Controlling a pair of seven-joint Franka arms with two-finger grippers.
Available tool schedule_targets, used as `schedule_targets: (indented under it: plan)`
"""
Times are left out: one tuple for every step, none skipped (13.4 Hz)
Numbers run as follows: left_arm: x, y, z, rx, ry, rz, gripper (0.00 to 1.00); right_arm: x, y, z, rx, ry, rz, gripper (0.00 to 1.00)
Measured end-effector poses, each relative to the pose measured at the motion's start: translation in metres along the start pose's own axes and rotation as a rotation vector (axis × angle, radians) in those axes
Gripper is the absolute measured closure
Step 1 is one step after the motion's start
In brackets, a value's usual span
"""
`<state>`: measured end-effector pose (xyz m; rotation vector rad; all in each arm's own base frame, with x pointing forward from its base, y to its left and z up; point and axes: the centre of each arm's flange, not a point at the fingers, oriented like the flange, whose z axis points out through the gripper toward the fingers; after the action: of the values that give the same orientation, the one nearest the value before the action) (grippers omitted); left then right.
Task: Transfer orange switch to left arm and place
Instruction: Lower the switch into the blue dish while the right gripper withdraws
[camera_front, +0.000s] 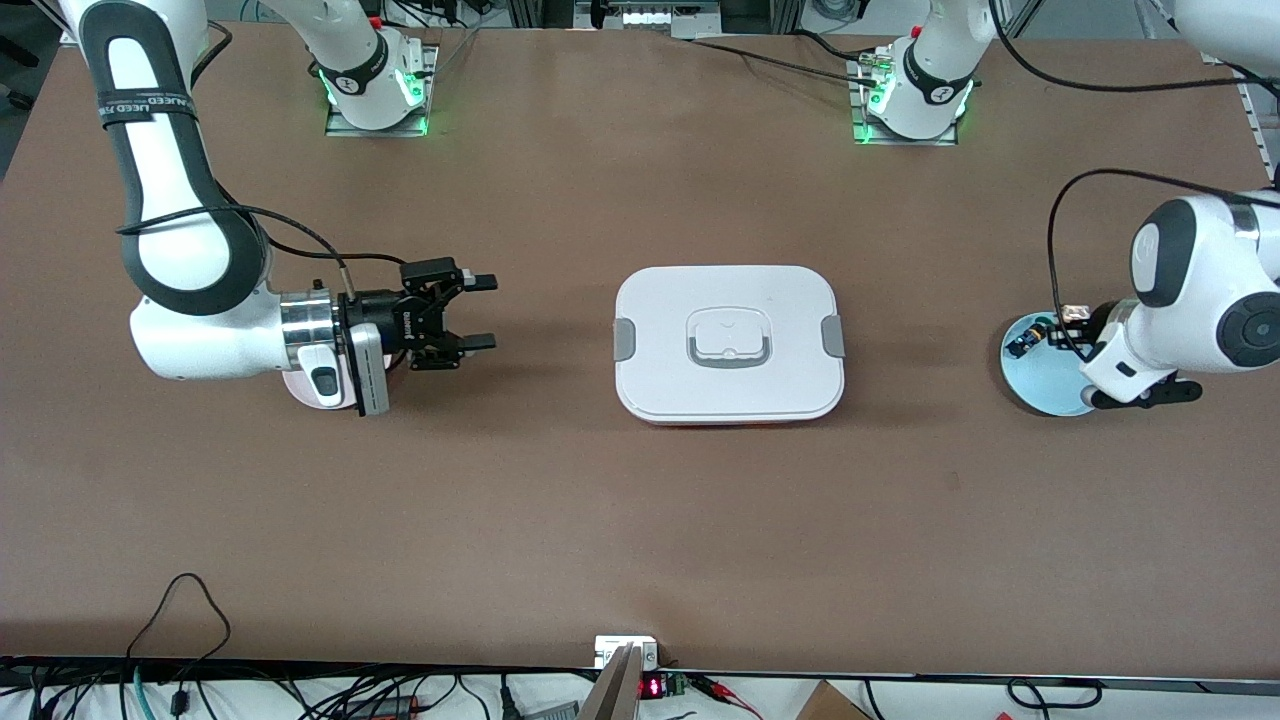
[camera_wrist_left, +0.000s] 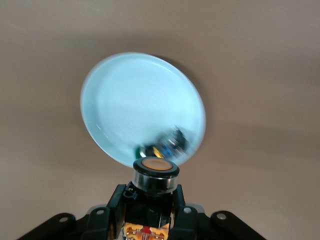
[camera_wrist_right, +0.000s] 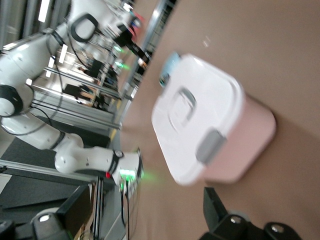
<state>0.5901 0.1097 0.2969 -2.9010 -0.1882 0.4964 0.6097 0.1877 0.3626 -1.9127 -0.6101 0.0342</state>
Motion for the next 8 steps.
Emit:
schedule_targets:
  plan:
    - [0.010,-0.014,0.022,-0.004,0.004,-0.009,0.59,-0.008,0.004,-0.006,-0.052,-0.060,0.099,0.00]
    - [0.018,-0.025,0.044,-0.015,0.002,-0.012,0.59,-0.014,0.005,-0.013,-0.106,-0.108,0.189,0.00]
    - [0.024,-0.030,0.063,-0.024,-0.008,-0.010,0.59,-0.019,0.006,-0.018,-0.165,-0.148,0.270,0.00]
    - [0.027,-0.029,0.077,-0.029,-0.020,-0.006,0.59,-0.023,0.006,-0.023,-0.224,-0.179,0.335,0.00]
    - [0.031,-0.025,0.086,-0.031,-0.023,0.000,0.59,-0.025,0.006,-0.027,-0.287,-0.205,0.387,0.00]
    - [0.034,-0.021,0.091,-0.034,-0.019,0.006,0.59,-0.027,0.006,-0.031,-0.342,-0.224,0.431,0.00]
    - [0.036,-0.019,0.094,-0.034,-0.018,0.009,0.59,-0.029,0.007,-0.035,-0.392,-0.241,0.469,0.00]
    - [0.037,-0.019,0.096,-0.035,-0.018,0.009,0.59,-0.032,0.010,-0.039,-0.460,-0.270,0.491,0.00]
